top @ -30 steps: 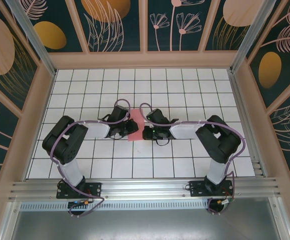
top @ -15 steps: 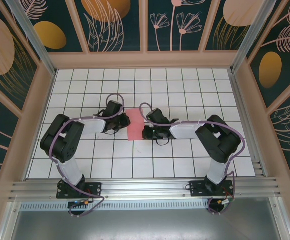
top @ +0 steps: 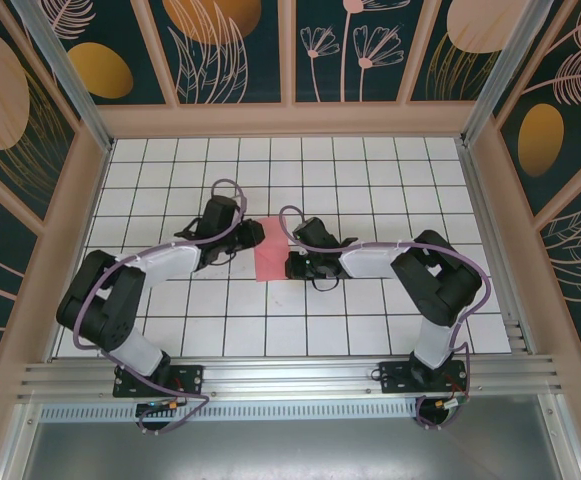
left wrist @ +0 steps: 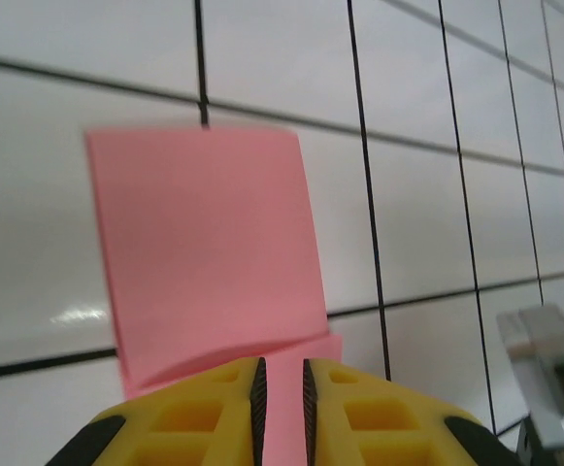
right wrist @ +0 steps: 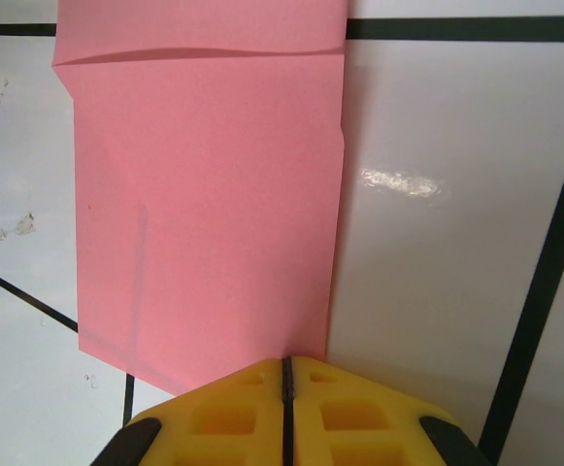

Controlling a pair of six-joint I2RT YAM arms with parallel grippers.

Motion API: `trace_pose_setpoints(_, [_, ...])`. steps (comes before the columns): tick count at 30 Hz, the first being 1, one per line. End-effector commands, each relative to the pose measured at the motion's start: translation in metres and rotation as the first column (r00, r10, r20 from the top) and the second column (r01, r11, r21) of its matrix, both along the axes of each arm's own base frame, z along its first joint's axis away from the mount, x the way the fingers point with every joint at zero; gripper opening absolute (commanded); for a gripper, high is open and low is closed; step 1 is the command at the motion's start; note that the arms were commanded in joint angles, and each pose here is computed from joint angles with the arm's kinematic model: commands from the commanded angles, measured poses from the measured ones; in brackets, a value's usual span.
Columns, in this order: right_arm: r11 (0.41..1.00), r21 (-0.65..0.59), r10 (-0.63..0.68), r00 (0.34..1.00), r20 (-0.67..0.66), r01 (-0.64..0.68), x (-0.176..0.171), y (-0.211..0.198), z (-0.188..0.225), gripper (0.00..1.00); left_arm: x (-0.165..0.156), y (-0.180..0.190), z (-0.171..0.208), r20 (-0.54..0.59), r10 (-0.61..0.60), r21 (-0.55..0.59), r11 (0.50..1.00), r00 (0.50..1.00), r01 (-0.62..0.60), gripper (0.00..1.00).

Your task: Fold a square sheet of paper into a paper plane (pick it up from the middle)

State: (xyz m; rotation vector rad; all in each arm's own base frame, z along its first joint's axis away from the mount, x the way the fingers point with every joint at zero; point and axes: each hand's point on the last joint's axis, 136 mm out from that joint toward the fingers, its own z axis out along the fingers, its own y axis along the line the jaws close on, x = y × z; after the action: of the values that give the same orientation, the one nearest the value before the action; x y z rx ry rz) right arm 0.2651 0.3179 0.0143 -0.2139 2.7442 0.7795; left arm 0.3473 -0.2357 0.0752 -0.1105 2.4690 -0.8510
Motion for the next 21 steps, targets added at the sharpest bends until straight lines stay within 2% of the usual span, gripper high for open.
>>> trace_pose_setpoints(1, [0.979, -0.202, -0.039, 0.99, -0.136, 0.011, -0.031, -0.045, -0.051, 0.11, -0.013, -0.016, -0.019, -0.055, -0.064, -0.032, 0.998, 0.996, 0.063, 0.19])
trace_pose_setpoints(5, [0.982, -0.19, -0.038, 0.99, -0.135, 0.012, -0.03, -0.042, -0.049, 0.11, -0.013, -0.014, -0.033, -0.089, -0.055, 0.012, 0.998, 0.995, 0.057, 0.19])
trace_pose_setpoints(8, [0.985, -0.169, -0.035, 0.992, -0.124, 0.013, -0.027, -0.038, -0.044, 0.11, -0.013, -0.004, -0.054, -0.131, -0.025, 0.087, 0.996, 0.991, 0.037, 0.18])
trace_pose_setpoints(17, [0.999, 0.008, 0.043, 0.999, 0.031, -0.043, 0.006, 0.007, 0.029, 0.11, -0.013, 0.011, -0.073, -0.165, 0.027, 0.184, 0.983, 0.986, 0.004, 0.14])
trace_pose_setpoints(21, [0.996, 0.056, 0.063, 0.997, 0.039, -0.066, 0.014, 0.023, 0.038, 0.11, -0.016, 0.011, -0.079, -0.184, 0.029, 0.185, 0.983, 0.983, 0.006, 0.13])
